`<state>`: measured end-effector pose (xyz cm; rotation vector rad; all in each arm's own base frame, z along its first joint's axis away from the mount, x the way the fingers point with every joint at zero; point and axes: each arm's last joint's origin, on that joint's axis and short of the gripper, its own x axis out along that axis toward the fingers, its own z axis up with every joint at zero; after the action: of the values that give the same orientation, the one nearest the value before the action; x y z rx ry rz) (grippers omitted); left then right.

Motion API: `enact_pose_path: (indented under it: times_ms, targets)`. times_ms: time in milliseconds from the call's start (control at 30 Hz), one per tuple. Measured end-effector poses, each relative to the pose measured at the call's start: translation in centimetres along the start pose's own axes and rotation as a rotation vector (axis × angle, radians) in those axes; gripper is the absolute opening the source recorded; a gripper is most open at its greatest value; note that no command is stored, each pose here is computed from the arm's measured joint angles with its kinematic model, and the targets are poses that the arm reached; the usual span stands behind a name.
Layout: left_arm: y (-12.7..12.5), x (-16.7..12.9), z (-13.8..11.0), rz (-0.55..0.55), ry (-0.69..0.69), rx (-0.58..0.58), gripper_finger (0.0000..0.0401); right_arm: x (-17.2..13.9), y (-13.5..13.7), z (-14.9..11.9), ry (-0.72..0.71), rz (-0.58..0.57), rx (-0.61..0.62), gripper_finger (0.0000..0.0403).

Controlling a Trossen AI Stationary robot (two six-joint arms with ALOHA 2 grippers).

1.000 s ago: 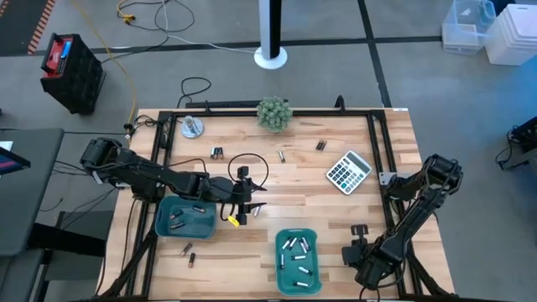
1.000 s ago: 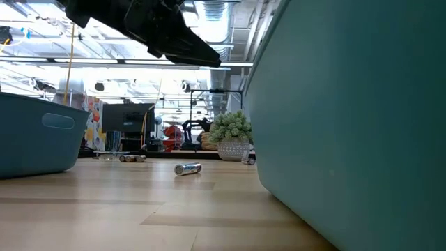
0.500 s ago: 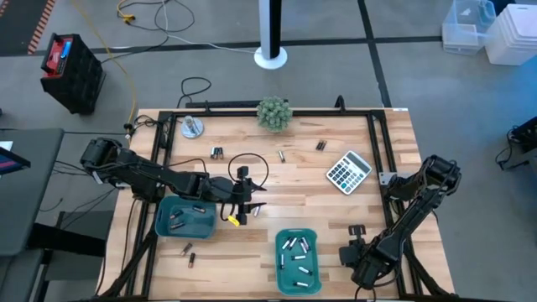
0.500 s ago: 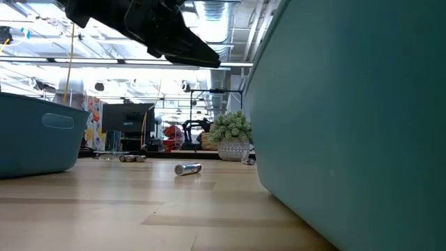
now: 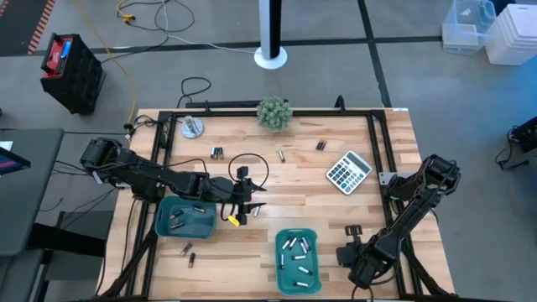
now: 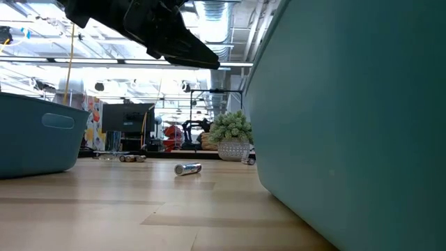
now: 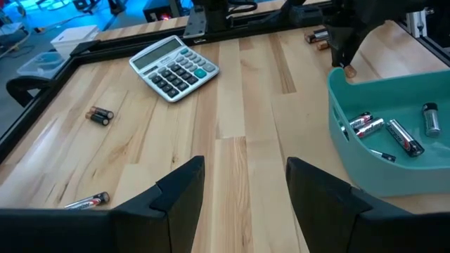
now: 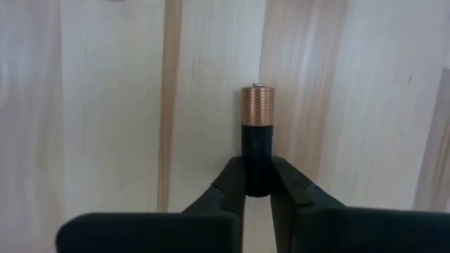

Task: Sort batteries
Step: Put the black battery into the blue bin

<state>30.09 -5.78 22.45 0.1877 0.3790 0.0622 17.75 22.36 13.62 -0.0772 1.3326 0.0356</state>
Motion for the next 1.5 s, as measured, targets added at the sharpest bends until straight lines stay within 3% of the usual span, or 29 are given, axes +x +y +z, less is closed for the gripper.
enact_pose_path:
  times_ms: [333,700,900,1200,1500]
  targets:
    - [-0.1,-0.1,0.3,-0.007,-0.029,-0.011,0.0196,-0.9,-0.5,0.0,-0.040,-0.021,-0.004,0.0041]
    - [-0.2,-0.3,0.5,-0.009,-0.035,-0.012,0.0196,-5.9,-3.1,0.0,-0.171,-0.057,0.036,0.0031]
    - [-0.1,-2.4,2.1,0.020,-0.106,-0.025,0.0196,-8.5,-5.0,0.5,-0.310,-0.082,0.054,0.0030]
    - [-1.2,-7.2,3.7,0.184,-0.123,0.004,0.0196,-9.9,-8.7,5.3,-0.560,-0.131,0.018,0.0030]
    - [-1.4,-11.6,5.2,0.239,-0.214,-0.010,0.0196,-8.6,-12.5,11.7,-0.789,-0.129,-0.094,0.0033]
